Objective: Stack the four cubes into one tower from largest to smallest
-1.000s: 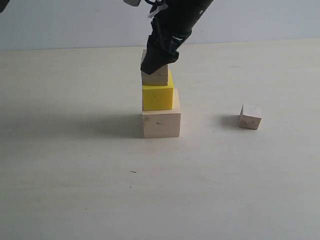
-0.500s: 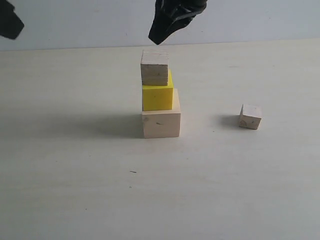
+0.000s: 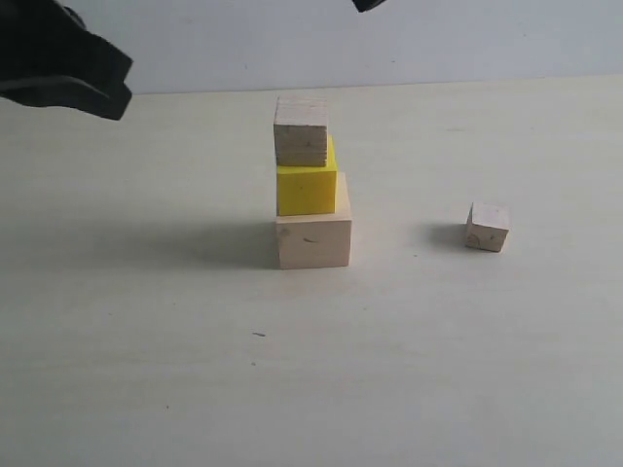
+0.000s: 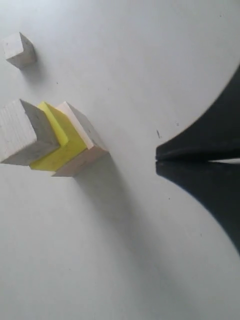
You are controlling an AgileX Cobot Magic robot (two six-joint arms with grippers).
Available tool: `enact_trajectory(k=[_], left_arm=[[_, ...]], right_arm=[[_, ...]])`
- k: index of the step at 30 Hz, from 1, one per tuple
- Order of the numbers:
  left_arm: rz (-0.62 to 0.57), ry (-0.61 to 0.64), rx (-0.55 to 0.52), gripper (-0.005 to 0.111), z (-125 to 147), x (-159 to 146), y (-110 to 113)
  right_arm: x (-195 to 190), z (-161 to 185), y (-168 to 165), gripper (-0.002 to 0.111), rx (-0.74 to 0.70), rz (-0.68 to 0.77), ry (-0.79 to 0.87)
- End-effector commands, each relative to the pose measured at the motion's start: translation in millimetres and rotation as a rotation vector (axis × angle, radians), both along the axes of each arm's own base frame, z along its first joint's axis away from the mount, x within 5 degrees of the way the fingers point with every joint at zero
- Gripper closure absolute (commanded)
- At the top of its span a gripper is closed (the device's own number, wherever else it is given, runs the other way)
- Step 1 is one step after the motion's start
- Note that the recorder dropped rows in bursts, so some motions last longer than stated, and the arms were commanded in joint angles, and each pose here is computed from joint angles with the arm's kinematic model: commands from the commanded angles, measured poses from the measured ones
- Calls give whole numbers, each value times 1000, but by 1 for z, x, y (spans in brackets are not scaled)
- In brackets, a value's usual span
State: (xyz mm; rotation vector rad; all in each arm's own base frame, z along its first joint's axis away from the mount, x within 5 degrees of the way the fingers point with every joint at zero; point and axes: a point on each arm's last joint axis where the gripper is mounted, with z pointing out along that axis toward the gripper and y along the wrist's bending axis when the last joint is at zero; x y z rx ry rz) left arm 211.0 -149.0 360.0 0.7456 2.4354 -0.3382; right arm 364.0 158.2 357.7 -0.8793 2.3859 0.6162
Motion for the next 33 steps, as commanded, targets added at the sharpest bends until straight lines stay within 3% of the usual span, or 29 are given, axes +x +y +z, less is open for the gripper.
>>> enact_trajectory(k=[1,9,14,23,33], left_arm=[[44,20,-53,107,-11,17,-2],[17,79,-235,107,-25,51,3],[-35,133,-350,107,-42,70,-3],[-74,210,-374,107,-79,93,-14],[-66,228,-462,107,-96,111,-9]], right_arm=[[7,-21,-30,108,121,-92,82],[12,-79,-56,108,252,-150,237],[9,-89,-52,108,323,-151,284],[13,-99,-50,108,350,-155,304],[24,-131,-44,108,409,-141,405]])
